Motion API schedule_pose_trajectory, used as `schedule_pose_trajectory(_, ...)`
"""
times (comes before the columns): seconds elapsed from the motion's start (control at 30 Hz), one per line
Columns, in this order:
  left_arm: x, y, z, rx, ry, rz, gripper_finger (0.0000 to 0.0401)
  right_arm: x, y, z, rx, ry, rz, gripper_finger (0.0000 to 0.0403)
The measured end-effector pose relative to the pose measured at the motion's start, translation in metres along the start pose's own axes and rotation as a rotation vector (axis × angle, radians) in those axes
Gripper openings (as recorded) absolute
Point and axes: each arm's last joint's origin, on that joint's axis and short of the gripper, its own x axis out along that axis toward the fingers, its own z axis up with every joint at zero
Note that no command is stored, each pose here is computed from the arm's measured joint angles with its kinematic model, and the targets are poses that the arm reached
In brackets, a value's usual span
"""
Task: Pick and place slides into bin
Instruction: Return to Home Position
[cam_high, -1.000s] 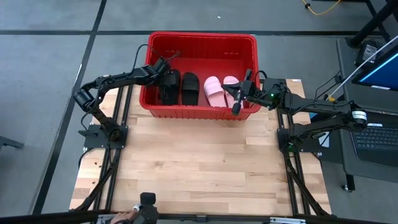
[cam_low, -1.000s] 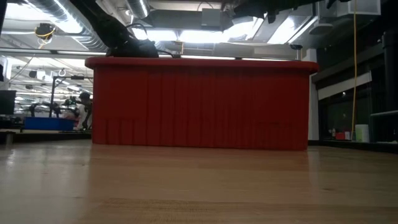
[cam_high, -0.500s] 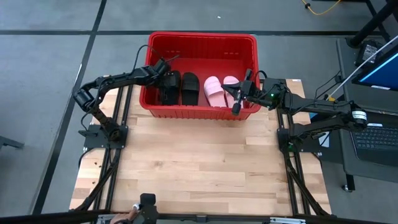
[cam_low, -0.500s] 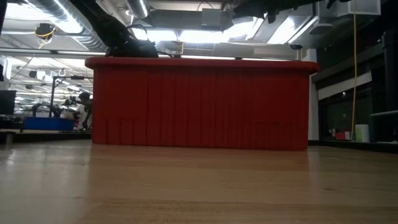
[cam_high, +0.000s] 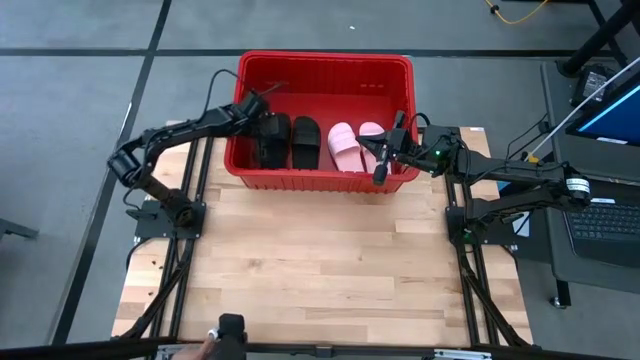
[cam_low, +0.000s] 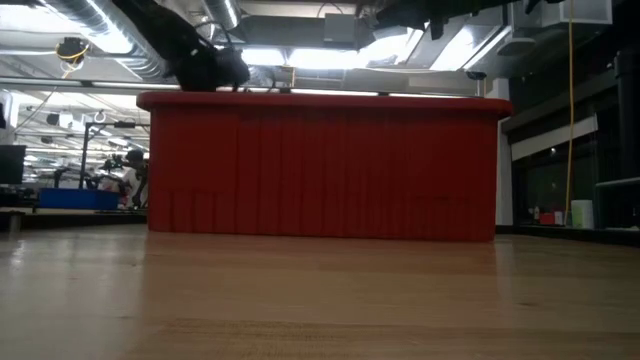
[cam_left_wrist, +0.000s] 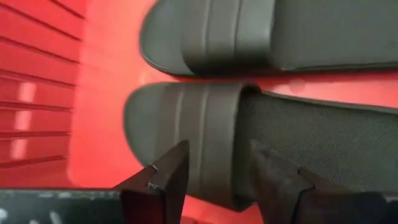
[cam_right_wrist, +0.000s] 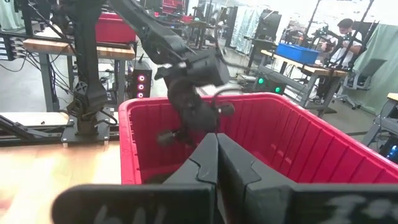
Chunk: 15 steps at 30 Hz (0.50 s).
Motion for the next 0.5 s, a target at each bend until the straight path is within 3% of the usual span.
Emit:
schedule_pose_trajectory(0.27, -0.050, -0.003, 0.005, -0.058, -0.149, 0.004, 0.0144, 0.000, 0.000, 0.000, 0.002, 0.000, 0.000, 0.0007)
schedule_pose_trajectory(0.5, -0.108, -0.011, 0.013, -0.136, -0.379, 0.074, 0.0101, 0.000, 0.000, 0.002, 0.088, -0.018, -0.003, 0.0007)
